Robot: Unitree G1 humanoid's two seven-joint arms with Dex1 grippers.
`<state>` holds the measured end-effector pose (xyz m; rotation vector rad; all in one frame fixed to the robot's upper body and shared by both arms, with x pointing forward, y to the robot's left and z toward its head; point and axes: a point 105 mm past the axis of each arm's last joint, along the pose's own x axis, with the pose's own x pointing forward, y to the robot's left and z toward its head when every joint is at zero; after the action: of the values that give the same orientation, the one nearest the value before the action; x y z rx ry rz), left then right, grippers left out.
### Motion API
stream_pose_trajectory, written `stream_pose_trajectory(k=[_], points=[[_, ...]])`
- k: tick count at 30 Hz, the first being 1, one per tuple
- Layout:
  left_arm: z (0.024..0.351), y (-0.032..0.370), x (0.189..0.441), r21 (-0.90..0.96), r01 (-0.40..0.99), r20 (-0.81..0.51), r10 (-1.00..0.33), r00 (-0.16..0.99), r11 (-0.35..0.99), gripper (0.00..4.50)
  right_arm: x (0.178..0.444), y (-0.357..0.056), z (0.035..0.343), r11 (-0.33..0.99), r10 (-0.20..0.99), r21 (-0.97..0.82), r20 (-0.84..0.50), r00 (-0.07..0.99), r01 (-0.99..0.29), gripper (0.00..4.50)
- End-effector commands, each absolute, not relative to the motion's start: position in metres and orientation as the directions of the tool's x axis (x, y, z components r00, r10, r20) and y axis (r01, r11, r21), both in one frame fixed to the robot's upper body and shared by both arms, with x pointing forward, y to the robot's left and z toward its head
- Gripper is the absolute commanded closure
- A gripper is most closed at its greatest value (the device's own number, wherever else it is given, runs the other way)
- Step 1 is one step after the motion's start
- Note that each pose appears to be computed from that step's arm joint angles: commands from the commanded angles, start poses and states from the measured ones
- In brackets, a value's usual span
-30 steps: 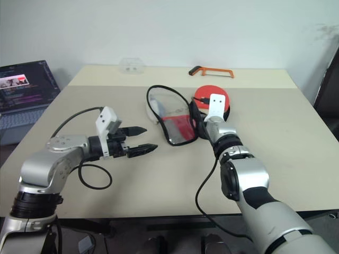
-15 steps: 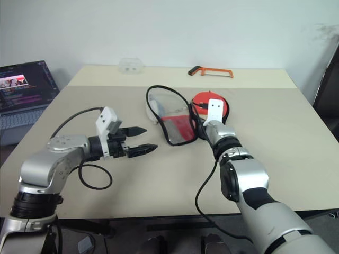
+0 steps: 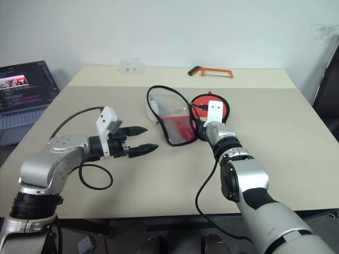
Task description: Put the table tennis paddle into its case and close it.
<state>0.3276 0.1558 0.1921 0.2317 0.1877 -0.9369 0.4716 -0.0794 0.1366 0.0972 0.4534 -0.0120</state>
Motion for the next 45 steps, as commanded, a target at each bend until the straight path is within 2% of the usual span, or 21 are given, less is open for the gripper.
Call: stream_pose_trajectory(k=[1, 5, 7, 9, 12, 14, 17, 20, 21, 25, 31, 36, 41, 45], points=[[0.205, 0.157, 0.329, 0.155, 0.805, -0.225, -0.773, 0.593, 0.573, 0.00, 0.481, -0.080, 0.183, 0.992, 0.027, 0.129, -0.336, 0.941, 0.017, 0.05], [0.207, 0.168, 0.334, 0.170, 0.783, -0.231, -0.748, 0.622, 0.598, 0.00, 0.480, -0.087, 0.220, 0.996, 0.028, 0.094, -0.276, 0.961, -0.002, 0.05], [0.207, 0.178, 0.338, 0.179, 0.762, -0.238, -0.724, 0.647, 0.622, 0.00, 0.470, -0.099, 0.245, 0.998, 0.056, 0.035, -0.213, 0.975, -0.049, 0.05], [0.207, 0.185, 0.343, 0.188, 0.747, -0.245, -0.706, 0.665, 0.638, 0.00, 0.452, -0.111, 0.254, 0.990, 0.131, -0.019, -0.166, 0.977, -0.136, 0.05], [0.201, 0.186, 0.352, 0.201, 0.741, -0.266, -0.693, 0.670, 0.640, 0.00, 0.417, -0.123, 0.248, 0.940, 0.334, -0.031, -0.100, 0.937, -0.338, 0.05], [0.197, 0.184, 0.357, 0.205, 0.742, -0.274, -0.690, 0.670, 0.639, 0.00, 0.395, -0.131, 0.232, 0.885, 0.462, -0.001, -0.106, 0.880, -0.465, 0.05], [0.194, 0.179, 0.371, 0.212, 0.733, -0.277, -0.680, 0.679, 0.646, 0.00, 0.357, -0.147, 0.211, 0.775, 0.623, -0.055, -0.099, 0.776, -0.629, 0.05], [0.192, 0.173, 0.388, 0.217, 0.714, -0.278, -0.659, 0.698, 0.665, 0.59, 0.319, -0.144, 0.210, 0.642, 0.762, -0.049, -0.070, 0.643, -0.765, 0.00], [0.191, 0.172, 0.394, 0.224, 0.707, -0.280, -0.651, 0.706, 0.671, 0.95, 0.312, -0.143, 0.214, 0.615, 0.785, -0.047, -0.052, 0.617, -0.787, 0.00], [0.188, 0.166, 0.410, 0.238, 0.694, -0.290, -0.632, 0.719, 0.680, 2.38, 0.309, -0.138, 0.224, 0.619, 0.785, -0.060, 0.010, 0.619, -0.784, 0.00], [0.171, 0.161, 0.430, 0.262, 0.658, -0.353, -0.565, 0.746, 0.706, 4.49, 0.307, -0.131, 0.223, 0.627, 0.778, -0.087, 0.006, 0.628, -0.775, 0.00], [0.161, 0.161, 0.437, 0.264, 0.636, -0.367, -0.534, 0.762, 0.725, 4.49, 0.306, -0.137, 0.223, 0.656, 0.753, -0.096, 0.004, 0.658, -0.749, 0.00], [0.154, 0.126, 0.444, 0.260, 0.670, -0.342, -0.583, 0.737, 0.695, 4.49, 0.304, -0.137, 0.224, 0.664, 0.746, -0.096, 0.012, 0.666, -0.742, 0.00], [0.168, 0.085, 0.455, 0.256, 0.663, -0.251, -0.614, 0.748, 0.703, 4.49, 0.306, -0.138, 0.226, 0.684, 0.727, -0.103, 0.019, 0.686, -0.722, 0.00]])
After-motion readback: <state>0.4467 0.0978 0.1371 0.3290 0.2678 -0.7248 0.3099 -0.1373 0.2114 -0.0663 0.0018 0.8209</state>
